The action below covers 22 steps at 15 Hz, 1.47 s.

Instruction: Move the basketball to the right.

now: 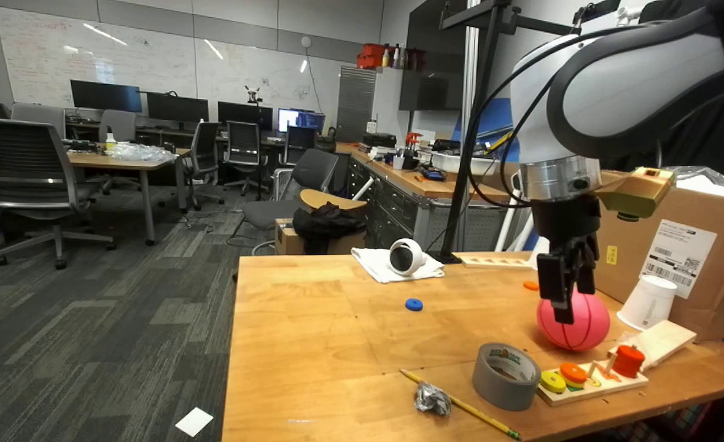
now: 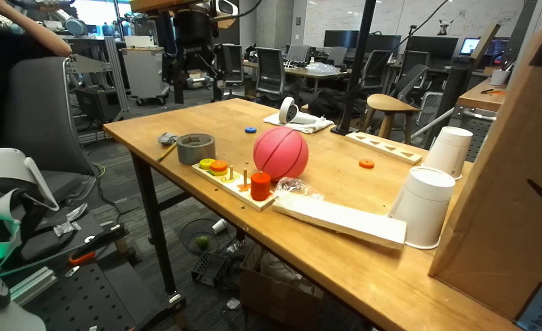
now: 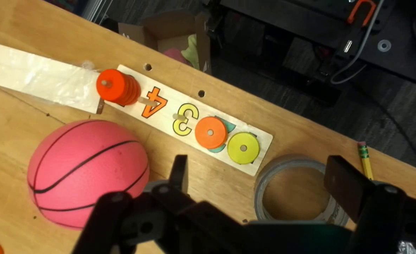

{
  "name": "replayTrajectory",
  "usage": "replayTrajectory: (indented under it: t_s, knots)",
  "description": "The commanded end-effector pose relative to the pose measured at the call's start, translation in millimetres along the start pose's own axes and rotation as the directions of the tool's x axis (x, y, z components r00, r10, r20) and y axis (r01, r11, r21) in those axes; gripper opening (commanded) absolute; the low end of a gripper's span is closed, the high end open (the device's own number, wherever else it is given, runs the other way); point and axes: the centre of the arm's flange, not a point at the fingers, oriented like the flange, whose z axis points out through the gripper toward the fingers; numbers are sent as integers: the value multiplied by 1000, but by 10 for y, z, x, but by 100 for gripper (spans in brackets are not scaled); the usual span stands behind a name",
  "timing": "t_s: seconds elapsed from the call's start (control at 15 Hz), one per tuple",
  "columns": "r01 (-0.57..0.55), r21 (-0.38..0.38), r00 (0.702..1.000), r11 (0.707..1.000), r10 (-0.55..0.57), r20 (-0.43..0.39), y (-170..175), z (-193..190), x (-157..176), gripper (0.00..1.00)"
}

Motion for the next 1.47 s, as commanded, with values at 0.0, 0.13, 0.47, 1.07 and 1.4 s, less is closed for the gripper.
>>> replayTrajectory:
  t_s: [0.0, 0.13, 0.47, 1.07, 1.4]
  knots:
    - [14, 59, 1000, 998, -13, -10, 162, 248, -127, 100]
    - [-1, 101, 1000, 995, 3, -21, 273, 444, -195, 100]
    - [-11, 268, 1000, 963, 10, 4, 386, 885, -307, 100]
    - [217, 425, 962, 879, -118, -248, 273, 559, -77, 100]
    - [320, 454, 917, 832, -150, -370, 221, 553, 74, 100]
